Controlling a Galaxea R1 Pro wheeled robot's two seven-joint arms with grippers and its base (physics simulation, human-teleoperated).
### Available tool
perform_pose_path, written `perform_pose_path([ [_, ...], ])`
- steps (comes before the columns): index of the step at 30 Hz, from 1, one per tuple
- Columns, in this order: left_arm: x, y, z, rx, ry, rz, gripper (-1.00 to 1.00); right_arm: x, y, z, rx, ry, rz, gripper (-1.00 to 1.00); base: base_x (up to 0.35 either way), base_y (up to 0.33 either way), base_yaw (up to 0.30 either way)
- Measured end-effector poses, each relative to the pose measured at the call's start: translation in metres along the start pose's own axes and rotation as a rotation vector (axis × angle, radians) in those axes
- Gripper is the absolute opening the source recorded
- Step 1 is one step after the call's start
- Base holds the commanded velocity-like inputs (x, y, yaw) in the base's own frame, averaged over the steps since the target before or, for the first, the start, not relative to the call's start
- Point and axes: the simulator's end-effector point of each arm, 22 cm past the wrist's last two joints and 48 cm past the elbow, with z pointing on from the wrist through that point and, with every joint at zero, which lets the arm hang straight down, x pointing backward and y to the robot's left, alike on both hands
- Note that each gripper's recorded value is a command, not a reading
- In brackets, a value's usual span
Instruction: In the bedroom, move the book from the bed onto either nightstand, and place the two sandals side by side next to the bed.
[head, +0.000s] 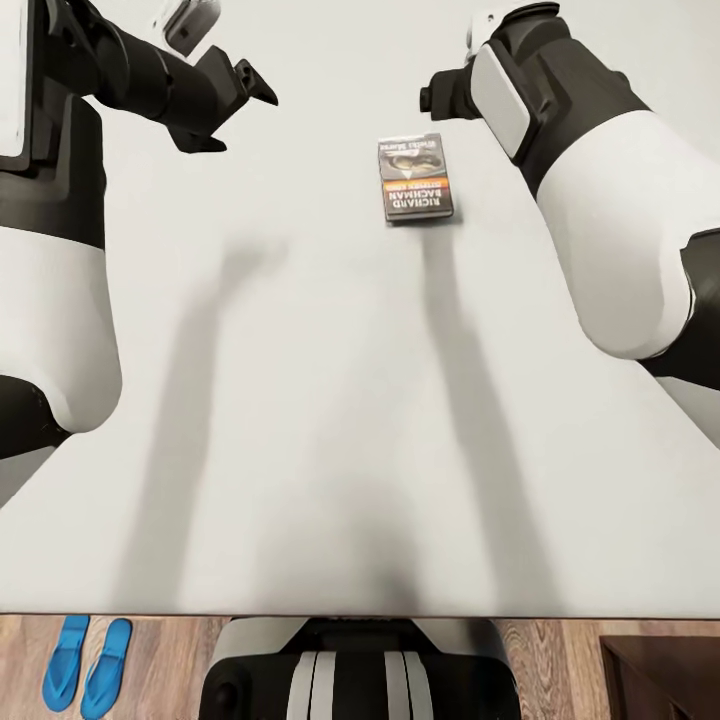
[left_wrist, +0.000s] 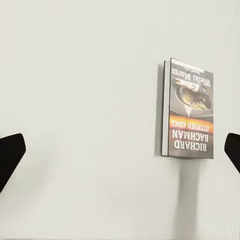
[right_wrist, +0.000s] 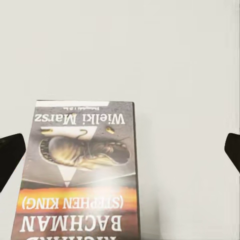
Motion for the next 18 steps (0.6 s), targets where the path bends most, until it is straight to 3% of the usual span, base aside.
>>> perform_pose_path([
  [6,0.01,0.003,0.007,0.001,0.028,-0.007,1.0,-0.013,-0.013,0.001,0.016,-0.017,0.009,1.0,0.0,0.0,0.0],
  [18,0.02,0.011,0.018,0.004,0.049,-0.02,1.0,-0.01,-0.015,0.008,0.018,-0.015,0.013,1.0,0.0,0.0,0.0],
])
